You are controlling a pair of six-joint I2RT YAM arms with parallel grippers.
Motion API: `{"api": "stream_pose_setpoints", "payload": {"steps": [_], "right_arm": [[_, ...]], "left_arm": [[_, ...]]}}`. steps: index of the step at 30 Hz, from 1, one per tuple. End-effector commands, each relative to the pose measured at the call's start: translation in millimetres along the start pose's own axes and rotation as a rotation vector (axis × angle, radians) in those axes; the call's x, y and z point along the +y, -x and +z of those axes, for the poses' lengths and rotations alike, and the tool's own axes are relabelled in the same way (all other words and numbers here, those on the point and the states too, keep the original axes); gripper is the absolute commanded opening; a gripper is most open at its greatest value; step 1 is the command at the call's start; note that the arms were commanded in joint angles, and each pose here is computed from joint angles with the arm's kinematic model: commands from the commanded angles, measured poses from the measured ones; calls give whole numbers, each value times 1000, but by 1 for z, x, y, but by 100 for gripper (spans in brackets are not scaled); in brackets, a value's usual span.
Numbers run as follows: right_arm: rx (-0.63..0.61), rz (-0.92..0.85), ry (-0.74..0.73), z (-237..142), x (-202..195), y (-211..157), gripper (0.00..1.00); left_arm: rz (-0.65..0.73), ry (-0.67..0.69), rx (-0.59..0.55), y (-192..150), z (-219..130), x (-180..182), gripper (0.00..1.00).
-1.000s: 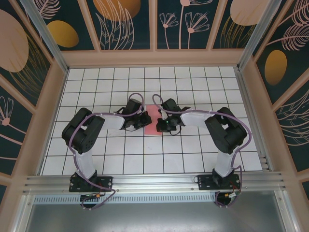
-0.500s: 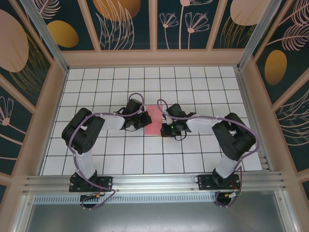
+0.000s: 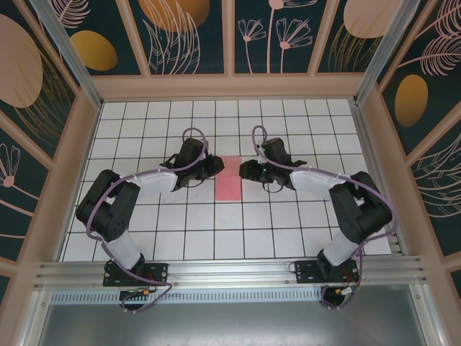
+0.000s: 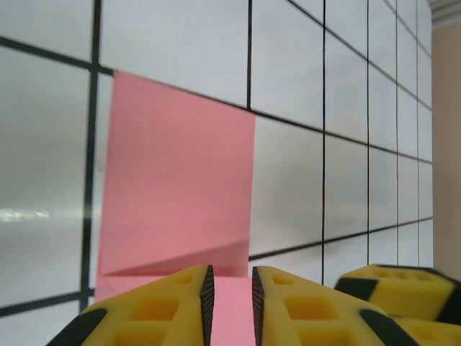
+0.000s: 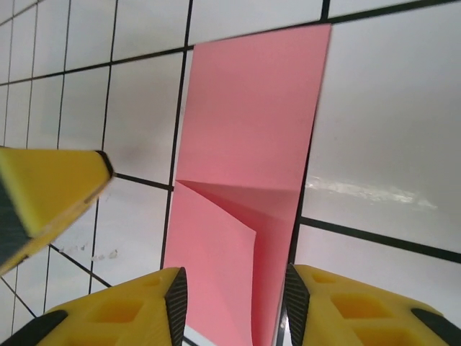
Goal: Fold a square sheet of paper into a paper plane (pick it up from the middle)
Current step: Fold the triangle a second time at the center of the table, then turn over the paper at the center of the table.
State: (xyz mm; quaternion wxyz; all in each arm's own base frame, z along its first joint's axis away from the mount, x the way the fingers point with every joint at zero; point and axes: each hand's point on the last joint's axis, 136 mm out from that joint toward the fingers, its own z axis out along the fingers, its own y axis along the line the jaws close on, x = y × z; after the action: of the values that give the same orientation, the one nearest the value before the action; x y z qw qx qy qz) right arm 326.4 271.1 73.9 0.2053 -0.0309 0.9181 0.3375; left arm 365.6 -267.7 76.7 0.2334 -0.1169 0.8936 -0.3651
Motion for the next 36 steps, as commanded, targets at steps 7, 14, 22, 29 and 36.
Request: {"api": "stream_pose_setpoints", "payload": {"steps": [7, 14, 22, 29, 36], "right_arm": [[78, -30, 93, 30, 9, -5, 38], [80, -8, 116, 37, 1, 1, 14], [33, 38, 109, 30, -11, 6, 6], [38, 40, 113, 30, -12, 4, 6], [42, 43, 112, 30, -13, 3, 6]], "left_arm": [[-114, -121, 32, -18, 4, 5, 30], [-142, -111, 58, -25, 7, 12, 34], [-139, -97, 86, -34, 11, 20, 37], [-93, -159, 123, -34, 18, 6, 39], [-36, -204, 146, -35, 24, -2, 35]]}}
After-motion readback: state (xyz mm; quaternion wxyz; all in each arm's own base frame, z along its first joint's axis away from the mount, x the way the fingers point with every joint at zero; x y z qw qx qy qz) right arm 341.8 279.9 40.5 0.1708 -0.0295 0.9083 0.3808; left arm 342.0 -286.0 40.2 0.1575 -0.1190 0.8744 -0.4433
